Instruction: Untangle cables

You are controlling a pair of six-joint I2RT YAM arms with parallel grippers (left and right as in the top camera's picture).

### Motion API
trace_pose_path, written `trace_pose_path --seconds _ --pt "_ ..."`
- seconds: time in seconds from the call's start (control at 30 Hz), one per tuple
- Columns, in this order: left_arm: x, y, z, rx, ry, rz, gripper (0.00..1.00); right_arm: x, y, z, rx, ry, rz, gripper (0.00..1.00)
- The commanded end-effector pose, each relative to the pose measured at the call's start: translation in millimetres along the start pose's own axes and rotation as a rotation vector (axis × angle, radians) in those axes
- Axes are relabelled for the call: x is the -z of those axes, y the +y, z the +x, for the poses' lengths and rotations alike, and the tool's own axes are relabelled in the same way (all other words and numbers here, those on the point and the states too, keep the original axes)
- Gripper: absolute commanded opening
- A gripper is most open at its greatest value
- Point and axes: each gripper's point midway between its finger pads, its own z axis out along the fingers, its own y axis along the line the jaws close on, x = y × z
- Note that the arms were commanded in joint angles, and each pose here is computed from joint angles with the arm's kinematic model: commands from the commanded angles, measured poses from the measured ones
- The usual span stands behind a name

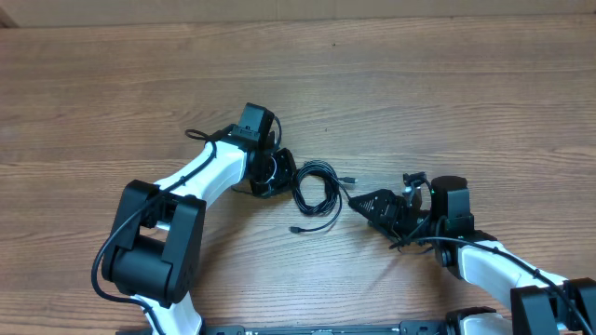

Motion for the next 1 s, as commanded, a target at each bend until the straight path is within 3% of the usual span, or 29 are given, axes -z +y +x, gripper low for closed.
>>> trace_pose_path --seconds 0.0,0.17,0.37,0.53,0.7,0.97 --pt "-2.9 -0.5 5.3 0.028 0.035 0.020 0.04 1.2 4.9 -10.0 0.060 -0.042 0.005 1.00" --pt "-2.6 -1.5 7.5 0.048 0.048 0.028 0.04 0.8 15.6 -11.1 0.084 -0.035 -0.034 0.93" --pt "9.8 -31.5 21.5 0.080 0.173 0.211 0.04 0.8 14.4 6.5 0.017 0.059 -0.038 0.92" --pt "32.4 -44.6 6.6 -0.061 0.092 0.235 0.04 2.9 27.1 17.9 0.020 0.127 -0.110 0.92" --pt "71.7 -48.6 -6.1 -0.165 -0.082 0.133 0.04 4.9 35.0 24.1 0.026 0.166 -0.156 0.89" --pt "149.7 -78.0 19.5 -0.554 -0.264 0.170 0.04 18.1 78.9 30.8 0.136 0.245 -0.368 0.80"
